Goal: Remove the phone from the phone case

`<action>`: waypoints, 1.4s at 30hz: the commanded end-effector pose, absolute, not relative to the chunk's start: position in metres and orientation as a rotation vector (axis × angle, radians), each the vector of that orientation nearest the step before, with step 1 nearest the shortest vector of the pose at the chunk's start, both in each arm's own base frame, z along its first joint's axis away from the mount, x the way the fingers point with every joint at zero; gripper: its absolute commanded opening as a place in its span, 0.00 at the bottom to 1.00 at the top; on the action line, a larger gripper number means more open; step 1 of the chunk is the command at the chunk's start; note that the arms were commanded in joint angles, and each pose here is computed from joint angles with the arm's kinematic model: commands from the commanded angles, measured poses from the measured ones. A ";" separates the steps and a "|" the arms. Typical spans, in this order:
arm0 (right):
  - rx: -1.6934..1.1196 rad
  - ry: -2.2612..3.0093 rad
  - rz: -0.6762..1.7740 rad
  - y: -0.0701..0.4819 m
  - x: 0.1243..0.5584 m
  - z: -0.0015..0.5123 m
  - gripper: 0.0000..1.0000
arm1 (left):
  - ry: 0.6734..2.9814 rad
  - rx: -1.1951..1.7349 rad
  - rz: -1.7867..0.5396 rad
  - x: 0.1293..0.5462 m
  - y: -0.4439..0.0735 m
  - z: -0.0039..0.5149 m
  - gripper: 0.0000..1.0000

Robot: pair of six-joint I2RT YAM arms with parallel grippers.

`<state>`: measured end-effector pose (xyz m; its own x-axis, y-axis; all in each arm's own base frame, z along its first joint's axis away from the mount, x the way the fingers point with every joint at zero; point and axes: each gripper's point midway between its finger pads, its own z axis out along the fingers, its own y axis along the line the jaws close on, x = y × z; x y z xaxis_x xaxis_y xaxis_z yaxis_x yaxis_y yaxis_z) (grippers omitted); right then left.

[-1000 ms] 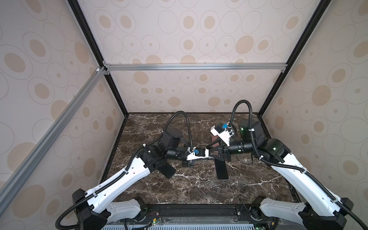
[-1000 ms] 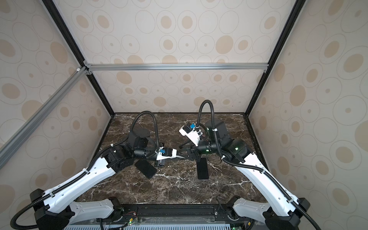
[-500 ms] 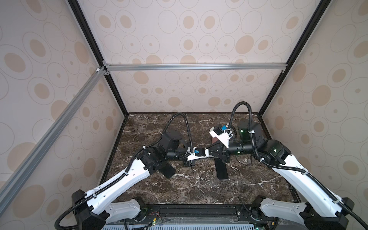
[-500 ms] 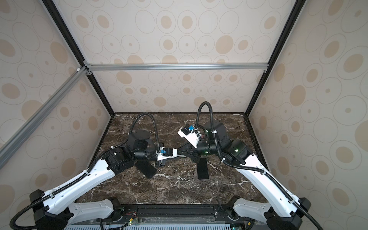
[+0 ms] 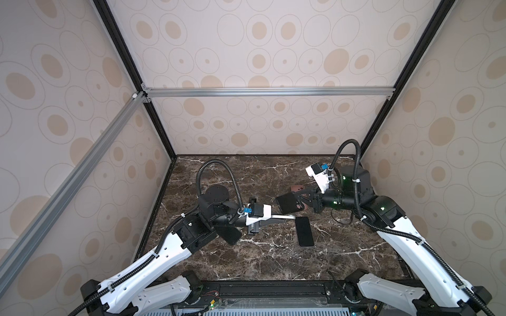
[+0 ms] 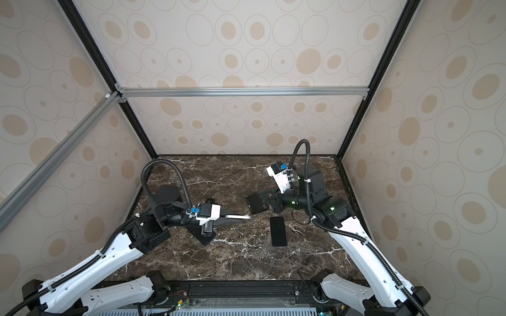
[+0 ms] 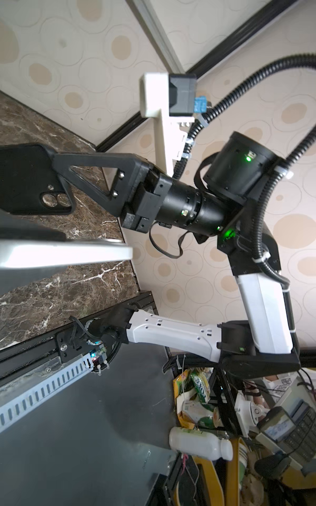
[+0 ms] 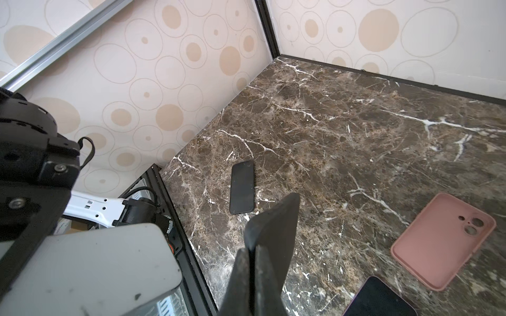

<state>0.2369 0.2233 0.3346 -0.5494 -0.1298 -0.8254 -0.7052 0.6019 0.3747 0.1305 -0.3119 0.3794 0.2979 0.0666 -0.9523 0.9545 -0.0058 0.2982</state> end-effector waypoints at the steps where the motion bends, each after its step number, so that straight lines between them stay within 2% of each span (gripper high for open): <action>1: -0.539 1.989 0.858 0.207 0.241 0.342 0.00 | 1.198 1.177 -0.975 0.156 -0.312 0.389 0.00; 5: -0.434 2.003 0.869 0.198 0.238 0.328 0.00 | 1.472 0.962 -1.036 0.186 -0.313 0.360 0.00; 11: -0.257 2.161 0.990 0.192 0.235 0.290 0.00 | 1.737 0.594 -1.122 0.217 -0.306 0.308 0.00; 18: -0.080 2.235 1.069 0.167 0.232 0.259 0.00 | 1.908 0.479 -1.192 0.229 -0.325 0.257 0.00; 27: 0.043 2.194 1.113 0.148 0.230 0.234 0.00 | 2.236 0.384 -1.071 0.251 -0.349 0.191 0.00; 29: 0.063 2.200 1.127 0.147 0.231 0.227 0.00 | 2.310 0.330 -0.977 0.258 -0.343 0.174 0.00; 33: 0.055 2.208 1.167 0.150 0.232 0.219 0.00 | 2.341 0.228 -0.856 0.270 -0.329 0.160 0.00; 42: 0.020 2.247 1.203 0.152 0.241 0.204 0.00 | 2.314 0.311 -1.093 0.257 -0.359 0.154 0.00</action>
